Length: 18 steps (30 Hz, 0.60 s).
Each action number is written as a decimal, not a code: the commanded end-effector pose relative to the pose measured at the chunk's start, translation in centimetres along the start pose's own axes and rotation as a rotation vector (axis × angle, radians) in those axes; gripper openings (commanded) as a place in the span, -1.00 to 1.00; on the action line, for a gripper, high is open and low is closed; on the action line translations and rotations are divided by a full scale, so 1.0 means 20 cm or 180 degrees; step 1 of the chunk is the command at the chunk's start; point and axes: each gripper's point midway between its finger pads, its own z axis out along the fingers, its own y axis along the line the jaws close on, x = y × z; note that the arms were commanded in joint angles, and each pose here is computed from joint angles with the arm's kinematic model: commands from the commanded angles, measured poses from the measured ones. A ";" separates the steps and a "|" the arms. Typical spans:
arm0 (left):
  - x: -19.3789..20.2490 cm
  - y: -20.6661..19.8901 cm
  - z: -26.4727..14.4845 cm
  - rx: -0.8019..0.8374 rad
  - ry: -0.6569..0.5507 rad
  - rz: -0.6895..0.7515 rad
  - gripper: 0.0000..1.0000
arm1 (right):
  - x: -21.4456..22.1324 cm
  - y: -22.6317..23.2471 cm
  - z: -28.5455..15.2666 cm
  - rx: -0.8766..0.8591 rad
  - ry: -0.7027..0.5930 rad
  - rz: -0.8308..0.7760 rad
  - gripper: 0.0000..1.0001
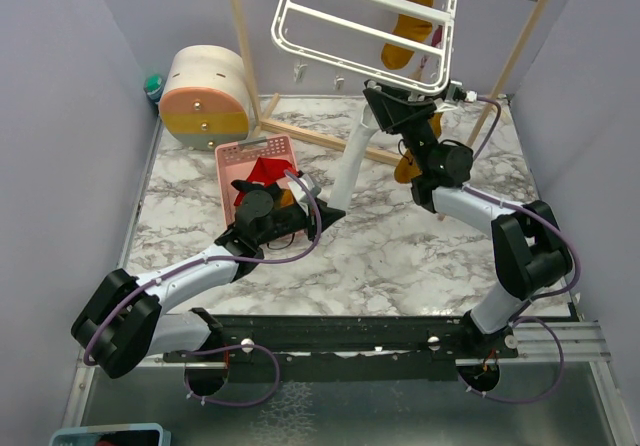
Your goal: Remove the socks clipped to the hanger
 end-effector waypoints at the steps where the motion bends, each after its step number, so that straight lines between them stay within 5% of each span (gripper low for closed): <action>1: 0.02 -0.04 0.00 0.0107 0.0098 -0.0071 -1.00 | -0.09 0.15 0.02 -0.0433 -0.0291 -0.0089 0.49; 14: 0.03 -0.05 -0.01 0.0112 0.0098 -0.0092 -1.00 | -0.08 0.16 0.02 -0.0444 -0.0264 -0.0030 -0.15; 18: 0.02 -0.05 -0.01 0.0113 0.0093 -0.0089 -1.00 | -0.08 0.16 0.03 -0.0451 -0.0251 -0.0016 -0.51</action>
